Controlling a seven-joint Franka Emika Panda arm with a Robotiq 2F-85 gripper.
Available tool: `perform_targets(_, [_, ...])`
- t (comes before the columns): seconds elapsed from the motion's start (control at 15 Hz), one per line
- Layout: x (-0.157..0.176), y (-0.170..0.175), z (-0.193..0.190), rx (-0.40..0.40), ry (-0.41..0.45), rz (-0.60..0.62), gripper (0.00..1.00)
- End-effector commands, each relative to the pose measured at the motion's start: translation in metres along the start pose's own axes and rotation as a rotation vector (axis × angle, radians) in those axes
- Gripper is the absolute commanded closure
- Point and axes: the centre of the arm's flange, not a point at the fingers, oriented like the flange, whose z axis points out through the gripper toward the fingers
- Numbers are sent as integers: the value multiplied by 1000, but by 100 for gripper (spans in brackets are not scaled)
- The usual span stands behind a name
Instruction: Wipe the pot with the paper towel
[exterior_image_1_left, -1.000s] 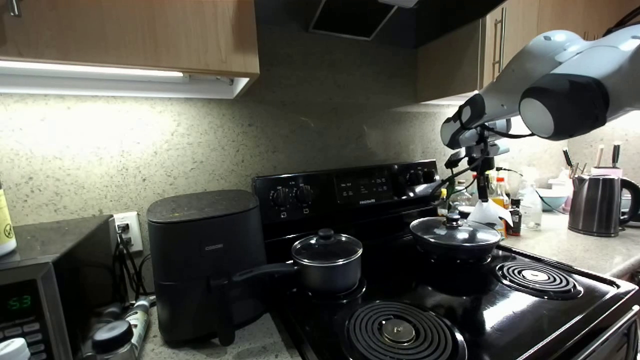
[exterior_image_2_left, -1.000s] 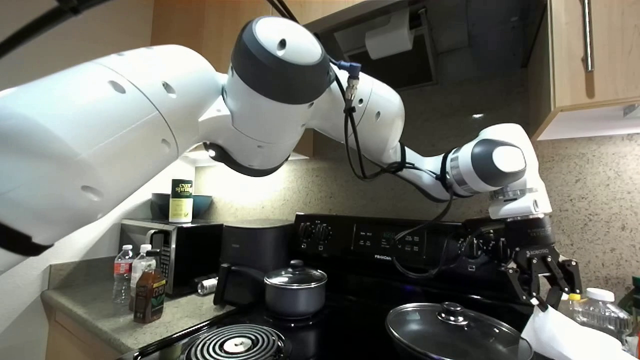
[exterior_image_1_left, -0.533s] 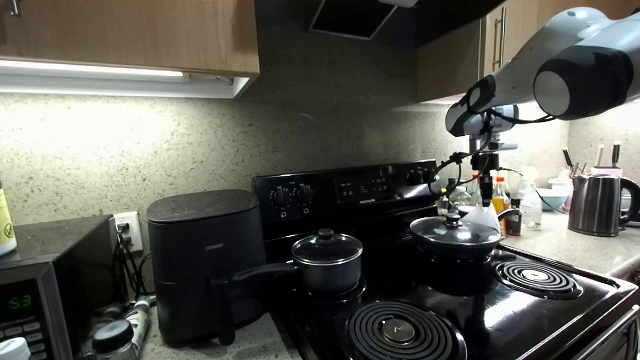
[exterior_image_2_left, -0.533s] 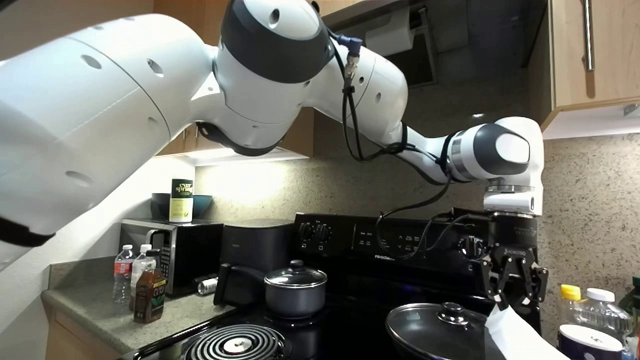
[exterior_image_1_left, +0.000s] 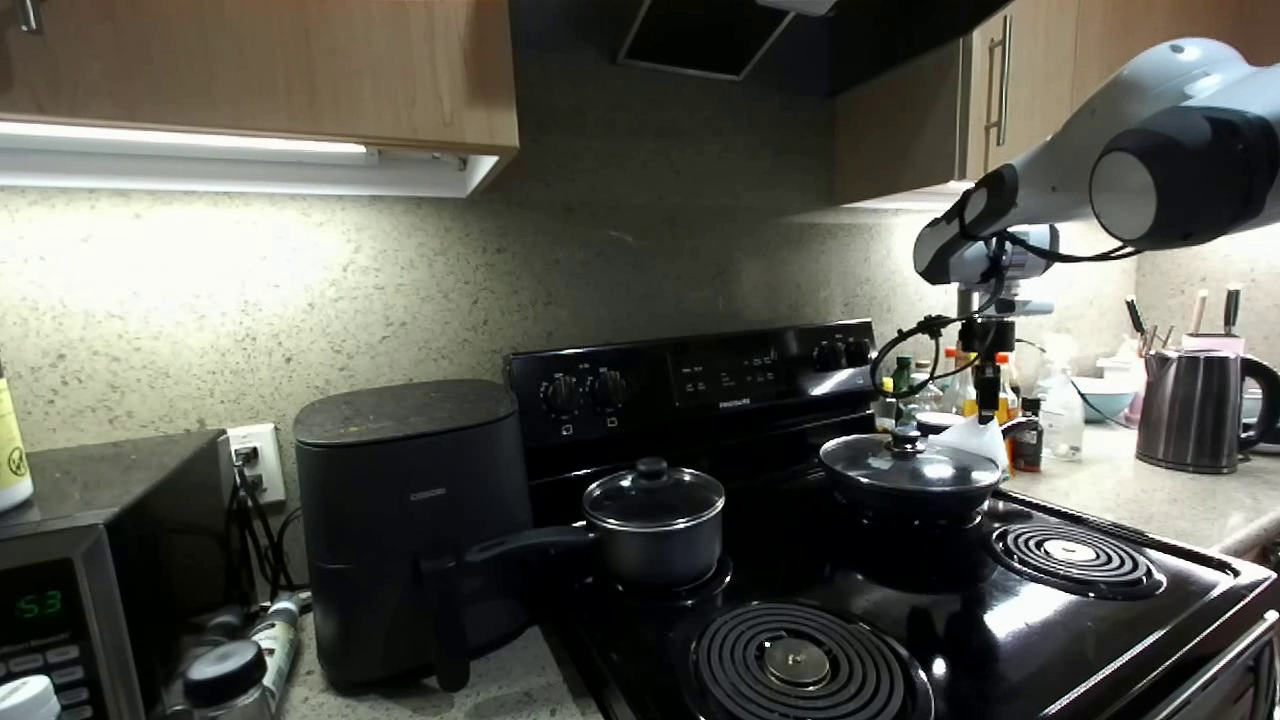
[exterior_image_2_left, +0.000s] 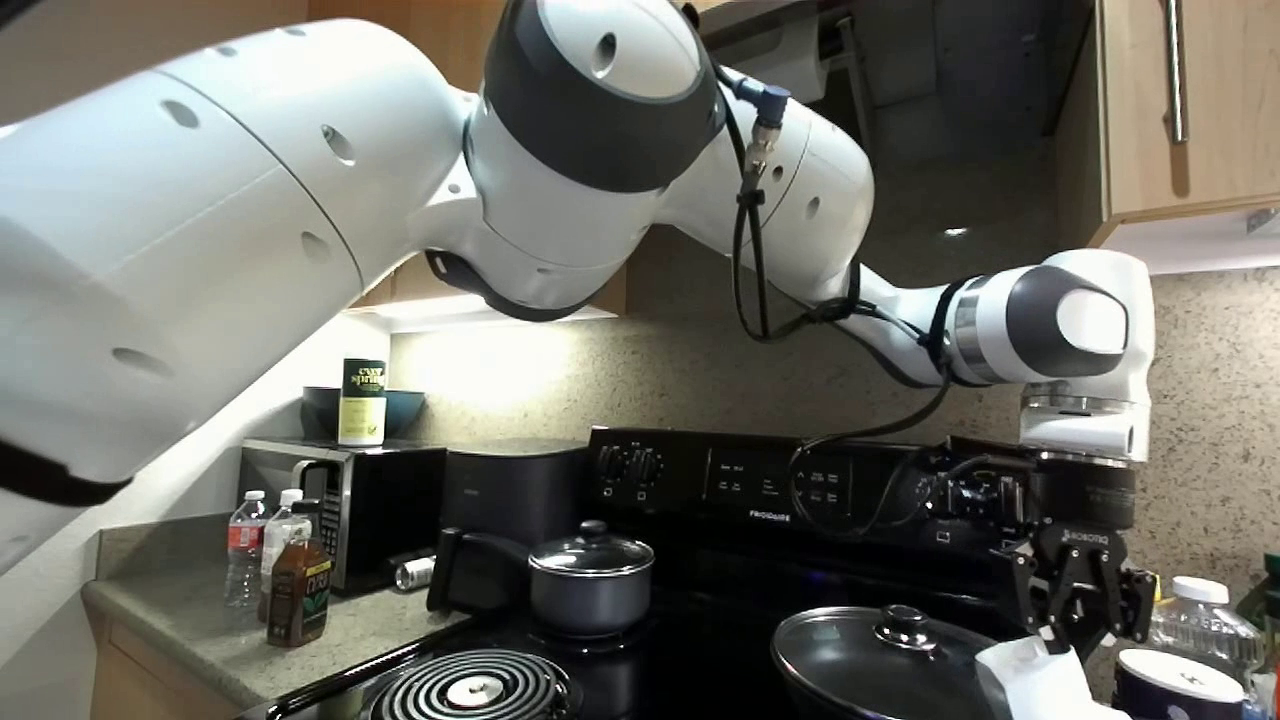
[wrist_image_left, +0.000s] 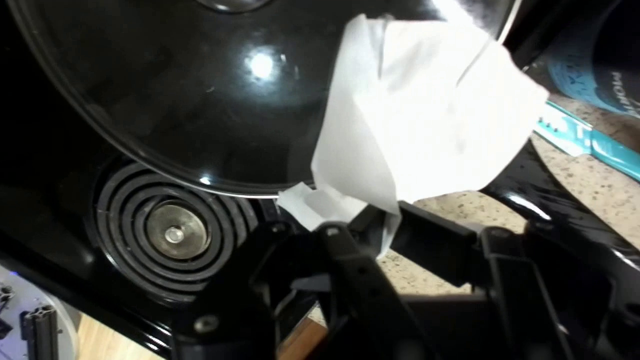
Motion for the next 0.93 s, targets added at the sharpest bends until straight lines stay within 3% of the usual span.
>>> perform_targets(0.0, [-5,-17,-1,114,31,53,98])
perform_targets(0.27, [-14,-28,11,159,51,55,98])
perform_targets(0.87, [-26,-44,56,166,154,48,98])
